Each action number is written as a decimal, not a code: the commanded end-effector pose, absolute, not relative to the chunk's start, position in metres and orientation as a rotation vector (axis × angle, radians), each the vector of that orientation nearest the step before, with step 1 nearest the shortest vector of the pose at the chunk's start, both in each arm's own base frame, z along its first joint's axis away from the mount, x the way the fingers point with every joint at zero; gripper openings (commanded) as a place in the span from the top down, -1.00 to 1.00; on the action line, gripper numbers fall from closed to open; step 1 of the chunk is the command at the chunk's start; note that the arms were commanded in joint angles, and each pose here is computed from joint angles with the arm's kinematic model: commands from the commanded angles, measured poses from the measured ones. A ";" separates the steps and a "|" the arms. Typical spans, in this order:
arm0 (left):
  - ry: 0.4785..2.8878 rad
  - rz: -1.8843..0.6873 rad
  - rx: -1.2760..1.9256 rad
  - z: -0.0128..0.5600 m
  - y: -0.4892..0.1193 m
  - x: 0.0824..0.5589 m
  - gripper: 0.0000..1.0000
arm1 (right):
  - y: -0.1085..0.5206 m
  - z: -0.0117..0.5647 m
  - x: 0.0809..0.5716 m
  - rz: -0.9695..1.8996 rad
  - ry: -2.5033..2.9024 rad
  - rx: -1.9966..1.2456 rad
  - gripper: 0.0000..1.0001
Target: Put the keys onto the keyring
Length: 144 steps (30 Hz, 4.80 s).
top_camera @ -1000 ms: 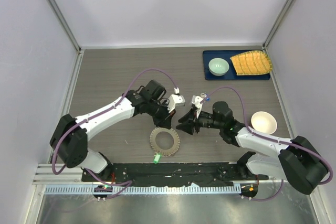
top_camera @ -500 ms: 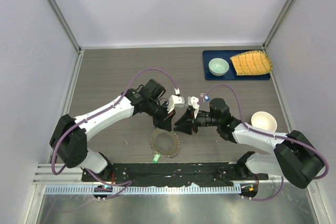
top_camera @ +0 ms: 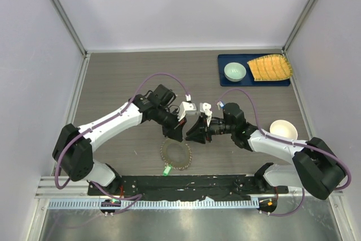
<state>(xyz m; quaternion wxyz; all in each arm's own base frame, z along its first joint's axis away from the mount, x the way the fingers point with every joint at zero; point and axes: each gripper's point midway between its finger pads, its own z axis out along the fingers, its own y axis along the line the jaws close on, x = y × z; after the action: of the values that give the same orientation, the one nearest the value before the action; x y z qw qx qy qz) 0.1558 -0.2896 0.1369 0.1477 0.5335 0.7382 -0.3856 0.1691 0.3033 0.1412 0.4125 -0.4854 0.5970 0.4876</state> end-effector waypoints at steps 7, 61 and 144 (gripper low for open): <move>1.902 -1.087 1.478 0.164 -0.311 0.168 1.00 | 0.317 0.174 0.158 1.225 1.308 -1.228 0.21; 1.798 -0.964 1.263 0.189 -0.293 0.175 0.29 | 0.302 0.184 0.154 1.193 1.342 -1.163 0.99; 1.172 -1.403 0.707 0.249 -0.299 0.153 1.00 | 0.297 0.235 0.161 1.304 1.230 -0.837 0.99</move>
<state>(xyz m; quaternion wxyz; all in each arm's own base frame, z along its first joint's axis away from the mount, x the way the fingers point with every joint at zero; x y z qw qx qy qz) 0.1580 -0.2949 0.2121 0.5318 0.2841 0.5551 -0.5730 0.1623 0.2960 0.2207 0.5312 -0.3505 0.5465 0.5443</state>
